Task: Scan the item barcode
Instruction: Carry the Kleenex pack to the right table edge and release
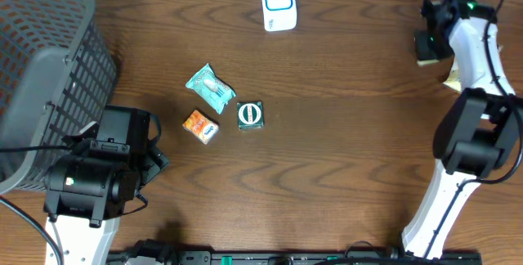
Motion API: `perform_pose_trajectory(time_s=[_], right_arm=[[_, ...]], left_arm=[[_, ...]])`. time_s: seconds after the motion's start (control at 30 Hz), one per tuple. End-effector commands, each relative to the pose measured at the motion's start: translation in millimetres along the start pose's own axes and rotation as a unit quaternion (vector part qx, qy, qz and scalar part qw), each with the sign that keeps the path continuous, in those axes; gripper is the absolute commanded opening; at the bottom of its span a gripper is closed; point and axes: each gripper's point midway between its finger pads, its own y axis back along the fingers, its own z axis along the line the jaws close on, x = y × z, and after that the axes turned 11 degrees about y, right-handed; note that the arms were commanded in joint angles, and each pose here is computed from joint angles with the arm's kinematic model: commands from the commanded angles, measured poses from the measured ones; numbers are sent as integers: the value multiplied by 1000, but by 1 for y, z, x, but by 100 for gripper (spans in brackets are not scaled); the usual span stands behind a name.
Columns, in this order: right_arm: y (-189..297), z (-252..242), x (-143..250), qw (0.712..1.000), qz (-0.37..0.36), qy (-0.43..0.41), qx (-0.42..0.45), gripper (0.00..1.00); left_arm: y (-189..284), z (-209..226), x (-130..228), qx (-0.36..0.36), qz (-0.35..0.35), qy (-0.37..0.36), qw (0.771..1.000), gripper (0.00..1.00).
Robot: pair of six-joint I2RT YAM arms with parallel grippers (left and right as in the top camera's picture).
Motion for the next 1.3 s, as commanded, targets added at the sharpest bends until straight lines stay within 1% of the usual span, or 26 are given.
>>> perform_pose_trajectory(time_s=[0.0, 0.17, 0.3, 0.37, 0.4, 0.47, 0.5, 0.53, 0.57, 0.63, 0.67, 0.7, 0.73, 0.93, 1.07, 1.17, 1.23, 1.27], right_arm=[[-23, 1, 24, 999, 16, -28, -25, 1], [-44, -32, 63, 996, 59, -54, 29, 1], [-40, -66, 84, 989, 86, -91, 79, 1], [-37, -77, 92, 986, 90, -110, 86, 2], [-36, -80, 95, 985, 91, -118, 87, 6], [-30, -86, 97, 984, 87, -128, 90, 19], [-27, -88, 96, 984, 84, -130, 92, 23], [-22, -89, 94, 984, 77, -134, 92, 31], [-15, -89, 88, 984, 64, -142, 91, 44], [-4, -88, 77, 984, 38, -151, 81, 60], [5, -86, 68, 986, 17, -153, 70, 65], [13, -82, 59, 987, -3, -152, 58, 70], [22, -79, 50, 987, -23, -151, 48, 71], [85, -42, -4, 982, -142, -121, -31, 72], [109, 0, -28, 974, -184, -87, -96, 76], [123, 51, -44, 957, -209, -54, -194, 77], [138, 92, -51, 935, -223, -30, -273, 82], [147, 110, -54, 924, -228, -19, -308, 83]], left_arm=[[5, 0, -6, 5, -12, 10, 1000, 98], [5, 0, -6, 4, -12, 10, 1000, 98], [5, 0, -5, 4, -12, 10, 1000, 98], [5, 0, -5, 4, -12, 10, 1000, 98], [5, 0, -6, 5, -12, 10, 1000, 98], [5, 0, -6, 5, -12, 10, 1000, 98], [5, 0, -6, 5, -12, 10, 1000, 98], [5, 0, -6, 5, -12, 10, 1000, 98], [5, 0, -6, 4, -12, 10, 1000, 97], [5, 0, -6, 5, -12, 10, 1000, 97], [5, 0, -6, 5, -12, 10, 1000, 98], [5, 0, -6, 5, -12, 10, 1000, 98], [5, 0, -6, 5, -12, 10, 1000, 98], [5, 0, -6, 4, -12, 10, 1000, 98], [5, 0, -6, 5, -12, 10, 1000, 98], [5, 0, -6, 5, -12, 10, 1000, 97], [5, 0, -6, 4, -12, 10, 1000, 98], [5, 0, -6, 4, -12, 10, 1000, 98]])
